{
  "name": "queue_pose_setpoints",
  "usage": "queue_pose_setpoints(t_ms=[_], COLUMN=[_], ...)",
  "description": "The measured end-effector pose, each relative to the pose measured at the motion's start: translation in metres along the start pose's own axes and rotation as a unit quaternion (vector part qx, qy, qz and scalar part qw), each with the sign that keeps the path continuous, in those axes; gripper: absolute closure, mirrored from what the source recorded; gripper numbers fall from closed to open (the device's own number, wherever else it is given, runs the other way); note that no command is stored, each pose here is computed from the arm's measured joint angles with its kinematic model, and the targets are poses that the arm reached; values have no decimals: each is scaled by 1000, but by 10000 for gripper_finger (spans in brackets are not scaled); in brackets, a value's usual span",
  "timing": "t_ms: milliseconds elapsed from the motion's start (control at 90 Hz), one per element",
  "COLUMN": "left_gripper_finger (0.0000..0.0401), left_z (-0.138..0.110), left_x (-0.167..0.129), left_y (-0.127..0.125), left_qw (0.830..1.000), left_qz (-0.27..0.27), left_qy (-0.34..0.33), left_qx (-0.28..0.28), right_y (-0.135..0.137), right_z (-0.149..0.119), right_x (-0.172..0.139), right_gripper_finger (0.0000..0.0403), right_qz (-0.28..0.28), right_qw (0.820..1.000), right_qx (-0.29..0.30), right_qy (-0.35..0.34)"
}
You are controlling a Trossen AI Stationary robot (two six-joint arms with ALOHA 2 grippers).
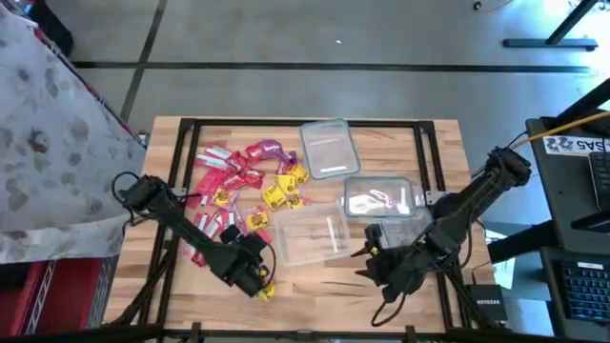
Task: Sort candy
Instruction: Put the pink candy into the top rectangular transparent food container
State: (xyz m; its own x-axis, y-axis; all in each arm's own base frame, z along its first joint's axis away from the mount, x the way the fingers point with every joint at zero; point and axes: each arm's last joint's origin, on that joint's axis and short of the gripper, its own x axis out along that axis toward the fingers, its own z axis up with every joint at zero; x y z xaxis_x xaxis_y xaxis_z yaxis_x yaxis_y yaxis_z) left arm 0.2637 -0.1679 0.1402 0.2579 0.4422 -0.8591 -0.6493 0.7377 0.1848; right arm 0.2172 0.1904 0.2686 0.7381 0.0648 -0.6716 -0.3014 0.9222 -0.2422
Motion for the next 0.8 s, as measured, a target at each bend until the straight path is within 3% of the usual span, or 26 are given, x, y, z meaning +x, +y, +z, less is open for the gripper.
queue_pose_setpoints(t_ms=[256,444,622,800], left_gripper_finger=[239,302,384,393], left_z=[4,8,5,9], left_x=[38,43,43,22], left_y=[6,2,1,9], left_qw=[997,992,992,994], left_qz=[-70,-120,-124,-85], left_qy=[-5,3,10,71], left_qx=[-28,-36,-34,-5], right_y=[13,26,38,53], right_z=[-7,-8,-4,-7], right_x=[27,47,50,42], right_gripper_finger=[210,210,210,210], right_qz=[-3,38,70,63], right_qw=[999,998,997,998], right_qx=[-23,-15,1,-8], right_qy=[35,36,13,2])
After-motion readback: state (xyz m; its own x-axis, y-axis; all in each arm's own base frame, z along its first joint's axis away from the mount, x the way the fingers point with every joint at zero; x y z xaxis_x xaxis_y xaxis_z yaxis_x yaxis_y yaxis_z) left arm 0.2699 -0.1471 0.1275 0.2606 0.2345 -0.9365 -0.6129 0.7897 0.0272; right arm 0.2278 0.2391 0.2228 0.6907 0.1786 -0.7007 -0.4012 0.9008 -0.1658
